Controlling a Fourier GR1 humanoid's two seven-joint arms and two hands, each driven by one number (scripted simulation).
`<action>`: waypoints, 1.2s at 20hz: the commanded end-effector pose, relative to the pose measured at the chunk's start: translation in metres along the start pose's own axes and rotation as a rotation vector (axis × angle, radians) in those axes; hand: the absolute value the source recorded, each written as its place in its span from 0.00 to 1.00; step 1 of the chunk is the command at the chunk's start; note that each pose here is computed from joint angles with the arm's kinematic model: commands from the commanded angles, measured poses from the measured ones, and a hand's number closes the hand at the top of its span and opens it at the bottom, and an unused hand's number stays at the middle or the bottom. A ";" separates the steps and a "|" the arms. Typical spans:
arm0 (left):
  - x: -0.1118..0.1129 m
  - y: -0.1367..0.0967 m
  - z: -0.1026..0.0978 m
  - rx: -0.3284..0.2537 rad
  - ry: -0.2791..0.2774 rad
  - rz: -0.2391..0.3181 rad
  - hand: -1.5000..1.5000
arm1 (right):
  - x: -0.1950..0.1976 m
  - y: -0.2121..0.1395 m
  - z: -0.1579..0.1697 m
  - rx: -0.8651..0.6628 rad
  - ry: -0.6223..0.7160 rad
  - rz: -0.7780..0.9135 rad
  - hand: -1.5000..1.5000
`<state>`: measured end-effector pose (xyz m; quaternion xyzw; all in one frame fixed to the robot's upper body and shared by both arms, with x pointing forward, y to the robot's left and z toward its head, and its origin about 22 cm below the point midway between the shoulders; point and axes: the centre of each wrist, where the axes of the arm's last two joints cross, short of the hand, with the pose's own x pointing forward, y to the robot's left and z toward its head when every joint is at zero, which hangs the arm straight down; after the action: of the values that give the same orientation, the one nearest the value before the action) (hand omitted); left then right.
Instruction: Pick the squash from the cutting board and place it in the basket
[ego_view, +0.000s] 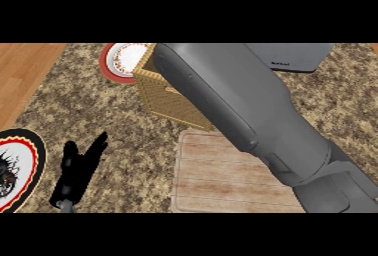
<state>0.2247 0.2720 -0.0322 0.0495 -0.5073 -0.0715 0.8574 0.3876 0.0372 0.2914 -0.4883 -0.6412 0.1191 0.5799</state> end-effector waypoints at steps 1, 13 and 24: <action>-0.014 -0.005 0.002 -0.005 0.024 0.011 0.50 | 0.000 0.008 -0.005 -0.004 0.240 -0.097 1.00; 0.000 0.004 -0.005 0.007 0.029 0.027 0.50 | -0.065 0.053 -0.018 0.011 0.331 -0.290 1.00; -0.013 0.005 -0.006 0.036 0.051 0.034 0.50 | -0.086 0.085 -0.005 0.025 0.321 0.065 0.00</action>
<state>0.2177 0.2797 -0.0386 0.0573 -0.5025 -0.0510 0.8612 0.4272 0.0012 0.1810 -0.4941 -0.5731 0.0720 0.6497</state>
